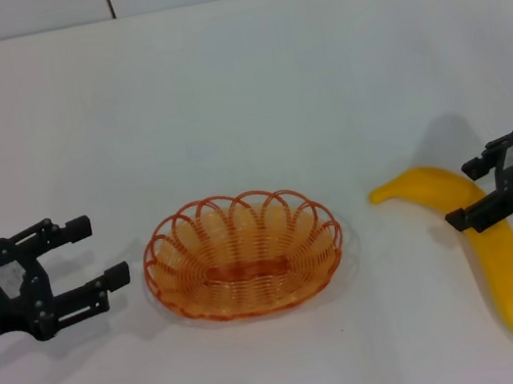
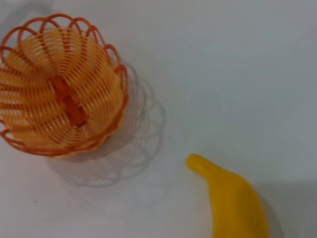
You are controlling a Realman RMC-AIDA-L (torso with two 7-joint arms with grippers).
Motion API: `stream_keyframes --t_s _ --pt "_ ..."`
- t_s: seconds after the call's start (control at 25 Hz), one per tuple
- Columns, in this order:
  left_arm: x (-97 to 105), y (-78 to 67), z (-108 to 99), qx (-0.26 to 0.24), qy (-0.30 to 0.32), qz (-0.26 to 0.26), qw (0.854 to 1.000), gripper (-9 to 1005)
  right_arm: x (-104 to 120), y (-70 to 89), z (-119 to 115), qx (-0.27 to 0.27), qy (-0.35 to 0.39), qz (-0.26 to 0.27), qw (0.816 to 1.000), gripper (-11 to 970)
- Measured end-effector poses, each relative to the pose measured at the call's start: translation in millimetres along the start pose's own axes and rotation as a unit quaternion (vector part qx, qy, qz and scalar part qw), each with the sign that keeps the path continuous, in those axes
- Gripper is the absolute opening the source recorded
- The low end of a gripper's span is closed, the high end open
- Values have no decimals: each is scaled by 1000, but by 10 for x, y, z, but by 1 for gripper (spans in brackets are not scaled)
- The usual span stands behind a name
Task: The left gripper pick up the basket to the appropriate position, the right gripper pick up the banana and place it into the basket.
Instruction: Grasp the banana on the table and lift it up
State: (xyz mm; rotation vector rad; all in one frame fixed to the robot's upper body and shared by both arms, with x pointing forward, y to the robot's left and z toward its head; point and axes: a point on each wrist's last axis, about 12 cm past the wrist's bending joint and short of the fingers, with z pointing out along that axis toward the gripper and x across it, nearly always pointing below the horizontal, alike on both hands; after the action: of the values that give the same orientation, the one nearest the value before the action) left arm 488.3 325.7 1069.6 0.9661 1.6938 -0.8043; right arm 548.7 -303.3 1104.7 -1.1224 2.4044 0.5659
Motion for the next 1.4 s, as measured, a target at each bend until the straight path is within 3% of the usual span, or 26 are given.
stream_keyframes --t_s 0.36,0.76,1.08,1.4 --pt "-1 -1 0 0 -1 0 1000 795 67 -102 -31 37 2 15 999 887" --pt "-5 1 3 1 -1 1 1000 796 249 -301 -273 92 -3 65 994 886" --pt "-15 -4 -5 3 -6 0 1000 796 289 -310 -291 93 6 70 993 886" --pt "-20 -2 -5 3 -7 1 1000 796 287 -305 -276 90 8 73 993 748"
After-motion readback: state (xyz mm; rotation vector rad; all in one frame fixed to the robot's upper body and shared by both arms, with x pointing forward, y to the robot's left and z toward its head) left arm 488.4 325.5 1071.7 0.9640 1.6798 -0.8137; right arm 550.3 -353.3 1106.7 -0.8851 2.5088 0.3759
